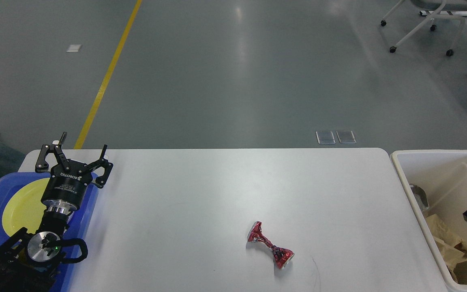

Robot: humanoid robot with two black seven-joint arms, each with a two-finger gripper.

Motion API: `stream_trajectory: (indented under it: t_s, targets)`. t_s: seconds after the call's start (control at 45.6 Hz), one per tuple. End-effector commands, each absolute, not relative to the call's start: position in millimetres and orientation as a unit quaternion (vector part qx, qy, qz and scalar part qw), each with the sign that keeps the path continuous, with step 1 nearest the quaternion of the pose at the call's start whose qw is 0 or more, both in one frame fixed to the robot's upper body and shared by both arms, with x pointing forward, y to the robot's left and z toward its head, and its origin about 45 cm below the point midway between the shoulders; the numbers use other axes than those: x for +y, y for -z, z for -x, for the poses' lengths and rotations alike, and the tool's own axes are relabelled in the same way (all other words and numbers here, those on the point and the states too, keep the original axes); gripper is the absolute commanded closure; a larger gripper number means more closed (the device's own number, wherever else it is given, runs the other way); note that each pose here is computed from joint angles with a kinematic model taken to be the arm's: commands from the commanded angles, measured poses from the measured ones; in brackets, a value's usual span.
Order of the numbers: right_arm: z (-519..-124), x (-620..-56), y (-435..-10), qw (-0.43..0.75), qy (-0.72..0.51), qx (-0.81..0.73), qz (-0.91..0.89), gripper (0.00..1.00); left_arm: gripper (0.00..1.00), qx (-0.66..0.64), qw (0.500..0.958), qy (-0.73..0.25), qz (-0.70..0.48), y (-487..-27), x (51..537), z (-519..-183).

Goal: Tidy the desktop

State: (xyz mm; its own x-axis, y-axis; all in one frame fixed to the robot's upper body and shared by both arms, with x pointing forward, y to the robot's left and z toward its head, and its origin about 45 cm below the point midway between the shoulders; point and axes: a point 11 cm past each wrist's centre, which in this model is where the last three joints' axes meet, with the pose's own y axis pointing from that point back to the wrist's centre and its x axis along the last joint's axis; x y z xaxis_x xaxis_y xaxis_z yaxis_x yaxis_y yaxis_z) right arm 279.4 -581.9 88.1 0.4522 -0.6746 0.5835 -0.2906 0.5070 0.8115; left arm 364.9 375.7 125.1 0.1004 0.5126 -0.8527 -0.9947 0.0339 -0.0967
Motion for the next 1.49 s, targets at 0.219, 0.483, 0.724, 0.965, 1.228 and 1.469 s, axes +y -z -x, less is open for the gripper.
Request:
stream_trajectory:
  t_s: [0.219, 0.483, 0.724, 0.965, 1.228, 1.469]
  targets:
    - [-236, -552, -18, 0.735, 0.070, -0.526, -0.421, 1.00, 0.04, 0.324, 0.642, -0.587, 0.372, -125, 376, -365]
    - [-223, -550, -9, 0.735, 0.082, -0.526, -0.420, 1.00, 0.04, 0.324, 0.642, -0.587, 0.372, -125, 376, -365]
    - [-228, -555, -16, 0.734, 0.063, -0.540, -0.406, 0.00, 0.04, 0.324, 0.642, -0.587, 0.372, -125, 376, -365]
    - [-230, -549, -14, 0.733, 0.061, -0.541, -0.409, 0.00, 0.04, 0.324, 0.642, -0.587, 0.372, -125, 376, -365]
    - [-238, -549, -18, 0.731, 0.055, -0.540, -0.413, 0.00, 0.04, 0.324, 0.642, -0.587, 0.372, -125, 376, -365]
    - [-265, -564, -52, 0.738, 0.043, -0.522, -0.424, 0.00, 0.04, 0.324, 0.642, -0.587, 0.372, -125, 376, -365]
